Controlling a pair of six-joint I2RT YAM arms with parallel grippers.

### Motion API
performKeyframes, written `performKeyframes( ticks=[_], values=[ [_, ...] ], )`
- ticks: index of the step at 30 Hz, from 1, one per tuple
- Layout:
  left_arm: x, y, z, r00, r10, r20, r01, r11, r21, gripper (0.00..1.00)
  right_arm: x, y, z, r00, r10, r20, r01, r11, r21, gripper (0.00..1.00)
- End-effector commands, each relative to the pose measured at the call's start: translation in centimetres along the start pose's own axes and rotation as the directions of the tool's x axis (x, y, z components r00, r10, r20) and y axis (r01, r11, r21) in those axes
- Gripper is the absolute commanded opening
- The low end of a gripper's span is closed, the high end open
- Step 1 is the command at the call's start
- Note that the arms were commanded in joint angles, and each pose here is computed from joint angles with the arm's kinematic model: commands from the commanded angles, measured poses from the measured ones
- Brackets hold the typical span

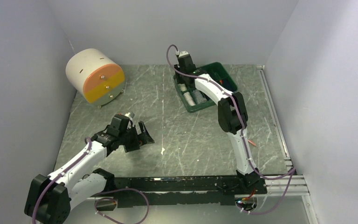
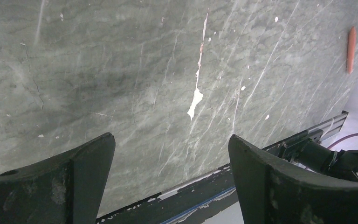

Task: Roll the underwear
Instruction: Place the underwear in the storage box.

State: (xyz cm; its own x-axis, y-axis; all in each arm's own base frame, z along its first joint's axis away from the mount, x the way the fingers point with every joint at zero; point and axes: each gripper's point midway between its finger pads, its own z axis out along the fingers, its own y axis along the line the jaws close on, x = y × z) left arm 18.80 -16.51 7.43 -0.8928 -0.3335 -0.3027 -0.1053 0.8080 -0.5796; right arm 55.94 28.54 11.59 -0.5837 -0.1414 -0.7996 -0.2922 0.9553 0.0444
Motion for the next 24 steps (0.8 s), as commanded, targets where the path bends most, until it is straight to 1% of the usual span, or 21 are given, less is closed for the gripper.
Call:
performKeyframes(
  ticks=[1, 4, 5, 11, 14, 18, 21, 22, 24],
  values=[
    [-0.3, -0.5, -0.1, 1.000, 0.004, 0.013, -0.005, 1.000, 0.025, 0.96, -2.3, -0.2, -1.8, 0.996, 0.043, 0.081, -0.042, 0.999, -0.015, 0.28],
    [-0.4, -0.7, 0.0, 1.000, 0.001, 0.011, -0.002, 0.999, 0.032, 0.96, -1.8, -0.3, -0.8, 0.997, 0.043, 0.062, -0.042, 0.999, -0.017, 0.15],
    [-0.4, -0.7, 0.0, 1.000, 0.002, 0.010, -0.003, 0.999, 0.035, 0.96, -1.9, -0.2, -0.5, 0.997, 0.043, 0.064, -0.042, 0.999, -0.018, 0.14],
    [-0.9, -0.9, -0.5, 0.999, 0.037, 0.024, -0.037, 0.999, 0.025, 0.96, -1.3, -0.1, 2.2, 0.996, 0.054, 0.066, -0.053, 0.998, -0.020, 0.13],
    [-1.4, -1.0, -1.0, 0.997, 0.051, 0.056, -0.052, 0.998, 0.019, 0.97, -0.8, 0.3, 3.5, 0.997, 0.051, 0.062, -0.049, 0.998, -0.037, 0.13],
    [-2.1, -1.4, -1.7, 0.993, 0.054, 0.101, -0.058, 0.998, 0.031, 0.96, 0.8, 0.2, 5.1, 0.999, 0.046, 0.021, -0.046, 0.999, -0.026, 0.12],
    [-2.6, -1.6, -2.1, 0.990, 0.064, 0.122, -0.067, 0.997, 0.024, 0.96, 0.7, 0.3, 4.9, 0.999, 0.048, 0.018, -0.047, 0.998, -0.032, 0.12],
    [-2.7, -1.6, -2.1, 0.990, 0.068, 0.125, -0.072, 0.997, 0.023, 0.96, 0.1, 0.4, 4.4, 0.998, 0.049, 0.031, -0.048, 0.998, -0.040, 0.13],
    [-3.0, -1.7, -2.3, 0.988, 0.078, 0.132, -0.081, 0.997, 0.014, 0.96, -1.8, 0.7, 3.0, 0.996, 0.052, 0.069, -0.048, 0.997, -0.060, 0.17]
  ],
)
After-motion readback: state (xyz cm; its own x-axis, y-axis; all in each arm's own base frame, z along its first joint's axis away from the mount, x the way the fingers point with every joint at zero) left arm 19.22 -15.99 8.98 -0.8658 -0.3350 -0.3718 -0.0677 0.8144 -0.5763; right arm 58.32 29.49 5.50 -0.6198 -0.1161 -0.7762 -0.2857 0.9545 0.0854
